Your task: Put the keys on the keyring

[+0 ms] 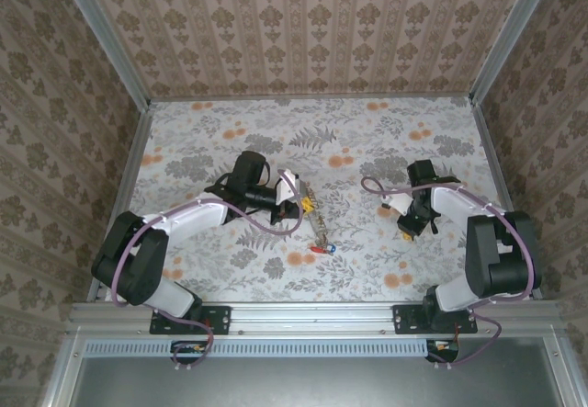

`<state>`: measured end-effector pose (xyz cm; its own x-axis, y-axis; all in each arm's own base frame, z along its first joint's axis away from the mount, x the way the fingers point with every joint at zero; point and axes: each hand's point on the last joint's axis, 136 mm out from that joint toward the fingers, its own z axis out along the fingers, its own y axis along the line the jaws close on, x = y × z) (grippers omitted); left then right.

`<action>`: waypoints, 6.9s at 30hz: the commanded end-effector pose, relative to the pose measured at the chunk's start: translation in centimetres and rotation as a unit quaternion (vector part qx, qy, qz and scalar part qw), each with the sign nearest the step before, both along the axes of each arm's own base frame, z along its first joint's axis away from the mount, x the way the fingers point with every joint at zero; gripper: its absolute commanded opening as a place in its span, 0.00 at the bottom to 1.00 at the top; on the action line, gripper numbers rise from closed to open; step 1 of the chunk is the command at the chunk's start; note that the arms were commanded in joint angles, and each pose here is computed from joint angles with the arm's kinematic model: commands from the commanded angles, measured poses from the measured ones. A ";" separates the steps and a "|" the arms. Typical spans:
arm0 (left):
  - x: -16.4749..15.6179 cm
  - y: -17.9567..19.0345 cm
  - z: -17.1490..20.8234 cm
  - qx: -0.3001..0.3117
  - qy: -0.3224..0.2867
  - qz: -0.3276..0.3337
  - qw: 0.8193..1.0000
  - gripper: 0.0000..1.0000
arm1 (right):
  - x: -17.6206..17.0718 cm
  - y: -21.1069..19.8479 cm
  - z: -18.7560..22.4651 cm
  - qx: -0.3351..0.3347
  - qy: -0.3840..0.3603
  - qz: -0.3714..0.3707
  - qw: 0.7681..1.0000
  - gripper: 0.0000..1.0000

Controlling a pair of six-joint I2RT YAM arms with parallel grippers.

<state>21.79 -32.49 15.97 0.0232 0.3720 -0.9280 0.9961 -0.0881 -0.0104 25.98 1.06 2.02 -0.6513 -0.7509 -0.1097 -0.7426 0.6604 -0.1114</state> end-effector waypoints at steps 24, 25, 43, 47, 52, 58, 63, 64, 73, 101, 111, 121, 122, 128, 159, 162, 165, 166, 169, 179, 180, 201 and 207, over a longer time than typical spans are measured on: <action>1.5 -0.5 5.3 -0.051 -0.028 0.022 0.998 0.00 | 0.5 16.6 13.2 0.312 -0.231 0.076 0.918 0.00; 1.5 -0.5 5.4 -0.054 -0.036 0.022 0.998 0.00 | 0.3 17.4 13.5 0.326 -0.237 0.081 0.912 0.00; 1.4 -1.3 3.4 -0.029 -0.100 0.076 0.992 0.00 | 0.1 24.3 16.7 0.422 -0.258 0.093 0.864 0.00; 1.4 -1.5 3.0 -0.021 -0.094 0.079 0.992 0.00 | 0.6 24.5 16.9 0.434 -0.253 0.070 0.862 0.00; 1.4 -1.5 2.5 -0.007 -0.089 0.083 0.993 0.00 | 1.6 24.3 16.6 0.433 -0.257 0.038 0.863 0.00; 1.4 -1.6 2.3 -0.004 -0.086 0.085 0.993 0.00 | 2.0 24.6 17.2 0.446 -0.257 0.024 0.857 0.00; 1.4 -1.7 2.0 0.000 -0.074 0.088 0.993 0.00 | 2.0 25.0 17.5 0.454 -0.251 0.030 0.855 0.00; 1.7 -1.7 2.0 0.003 -0.073 0.095 0.993 0.00 | 2.0 25.1 17.4 0.453 -0.250 0.031 0.855 0.00; 1.4 -2.0 1.7 0.003 -0.053 0.086 0.995 0.00 | 2.6 25.1 17.8 0.460 -0.252 0.012 0.851 0.00; 0.8 -2.0 2.4 -0.006 -0.050 0.068 0.996 0.00 | 2.9 23.2 15.7 0.415 -0.246 -0.014 0.876 0.00; 0.2 -1.5 4.8 -0.079 -0.137 0.071 0.985 0.00 | 2.9 22.7 15.3 0.462 -0.194 -0.051 0.864 0.00; -0.5 -1.7 6.4 -0.128 -0.154 0.063 0.978 0.00 | 1.3 23.2 16.6 0.467 -0.168 0.021 0.868 0.27; -0.5 -1.7 6.5 -0.132 -0.154 0.062 0.977 0.00 | 1.0 23.0 16.9 0.459 -0.177 0.042 0.870 0.29; -1.2 -2.2 6.8 -0.154 -0.148 0.042 0.976 0.00 | -0.7 21.0 17.8 0.358 -0.232 0.165 0.889 0.31; -3.4 -4.1 8.2 -0.211 -0.134 -0.042 0.967 0.00 | -3.3 21.6 20.5 0.339 -0.277 0.304 0.847 0.17; -3.5 -4.2 8.2 -0.211 -0.133 -0.044 0.967 0.00 | -3.3 21.7 20.1 0.340 -0.264 0.304 0.850 0.17; -3.6 -4.2 8.1 -0.211 -0.132 -0.046 0.967 0.00 | -3.3 21.9 19.9 0.341 -0.261 0.305 0.850 0.19; -3.6 -4.3 8.0 -0.210 -0.132 -0.047 0.968 0.00 | -3.2 21.9 19.8 0.340 -0.261 0.303 0.851 0.19; -3.7 -4.3 8.0 -0.211 -0.132 -0.049 0.967 0.00 | -3.1 22.0 19.8 0.340 -0.260 0.302 0.852 0.15; -2.4 -4.6 6.5 -0.165 -0.106 -0.016 0.980 0.14 | -2.5 21.6 19.9 0.318 -0.268 0.295 0.860 0.00; -2.4 -4.7 6.1 -0.151 -0.102 -0.018 0.983 0.17 | -2.3 21.3 20.0 0.307 -0.267 0.291 0.866 0.00; -4.3 -4.6 6.0 -0.124 -0.089 -0.073 0.986 0.00 | -2.0 20.8 18.9 0.277 -0.219 0.261 0.898 0.24; -4.1 -4.5 6.6 -0.149 -0.078 -0.076 0.983 0.00 | -3.6 19.9 18.6 0.316 -0.186 0.251 0.896 0.27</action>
<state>18.47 -36.97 20.38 0.1814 0.1561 -0.9709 0.9738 -0.1665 0.1551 24.17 20.75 20.53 -0.0645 -0.6925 -0.7185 -0.9331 0.2972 -0.2026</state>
